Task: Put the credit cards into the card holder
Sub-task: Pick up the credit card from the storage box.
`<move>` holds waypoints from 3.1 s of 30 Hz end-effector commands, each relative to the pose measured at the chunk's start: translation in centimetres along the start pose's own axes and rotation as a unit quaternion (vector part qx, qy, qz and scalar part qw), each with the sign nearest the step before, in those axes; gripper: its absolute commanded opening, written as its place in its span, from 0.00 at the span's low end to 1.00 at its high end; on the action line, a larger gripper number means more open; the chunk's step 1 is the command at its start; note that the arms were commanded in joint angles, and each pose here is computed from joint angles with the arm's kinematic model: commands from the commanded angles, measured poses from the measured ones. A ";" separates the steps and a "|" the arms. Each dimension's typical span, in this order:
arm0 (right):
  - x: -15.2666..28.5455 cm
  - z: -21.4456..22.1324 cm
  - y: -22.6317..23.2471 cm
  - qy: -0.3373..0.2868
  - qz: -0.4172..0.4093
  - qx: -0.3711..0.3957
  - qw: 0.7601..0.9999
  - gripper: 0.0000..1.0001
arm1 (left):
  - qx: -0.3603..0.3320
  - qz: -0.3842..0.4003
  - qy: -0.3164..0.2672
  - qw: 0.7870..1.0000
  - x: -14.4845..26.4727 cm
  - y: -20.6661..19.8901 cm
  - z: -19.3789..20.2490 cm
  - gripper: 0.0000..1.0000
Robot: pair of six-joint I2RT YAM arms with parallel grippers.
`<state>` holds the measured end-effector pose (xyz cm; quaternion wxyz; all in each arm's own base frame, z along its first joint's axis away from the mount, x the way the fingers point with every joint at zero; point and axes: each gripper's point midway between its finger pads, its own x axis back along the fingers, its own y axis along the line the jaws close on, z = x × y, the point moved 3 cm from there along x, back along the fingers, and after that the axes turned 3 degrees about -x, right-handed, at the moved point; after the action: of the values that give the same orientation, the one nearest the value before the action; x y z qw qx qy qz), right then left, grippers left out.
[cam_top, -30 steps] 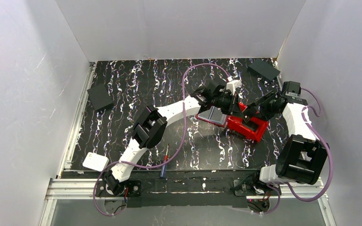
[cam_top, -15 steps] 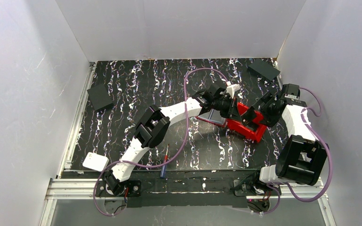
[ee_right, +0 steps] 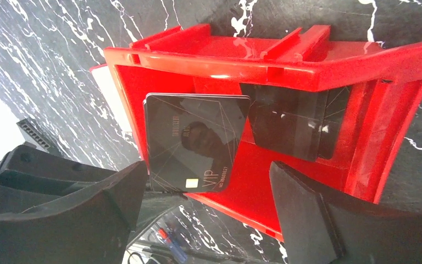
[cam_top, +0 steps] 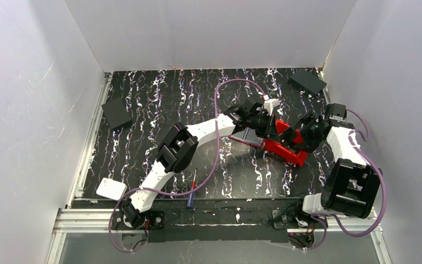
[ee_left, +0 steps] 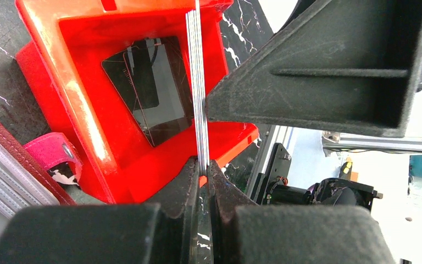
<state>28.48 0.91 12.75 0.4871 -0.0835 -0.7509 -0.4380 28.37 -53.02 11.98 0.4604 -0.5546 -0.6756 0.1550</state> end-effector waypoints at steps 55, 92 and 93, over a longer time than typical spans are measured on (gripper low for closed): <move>1.5 -0.7 2.1 0.026 -0.080 -0.097 0.992 0.22 | -0.015 0.076 -0.022 0.997 2.2 -4.2 -2.8 0.19; 3.2 -2.1 -0.5 -0.075 0.003 0.073 0.994 0.91 | 0.277 0.045 -0.013 0.960 3.6 -2.7 -4.8 0.00; 3.2 -2.0 -0.4 -0.075 -0.004 0.072 0.995 0.91 | 0.281 0.046 -0.015 0.958 3.8 -2.4 -4.9 0.00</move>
<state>27.86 -1.52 14.14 0.4538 -0.0882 -0.7928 -0.3971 29.65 -53.16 16.09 0.5825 -0.4394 -0.5944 0.3381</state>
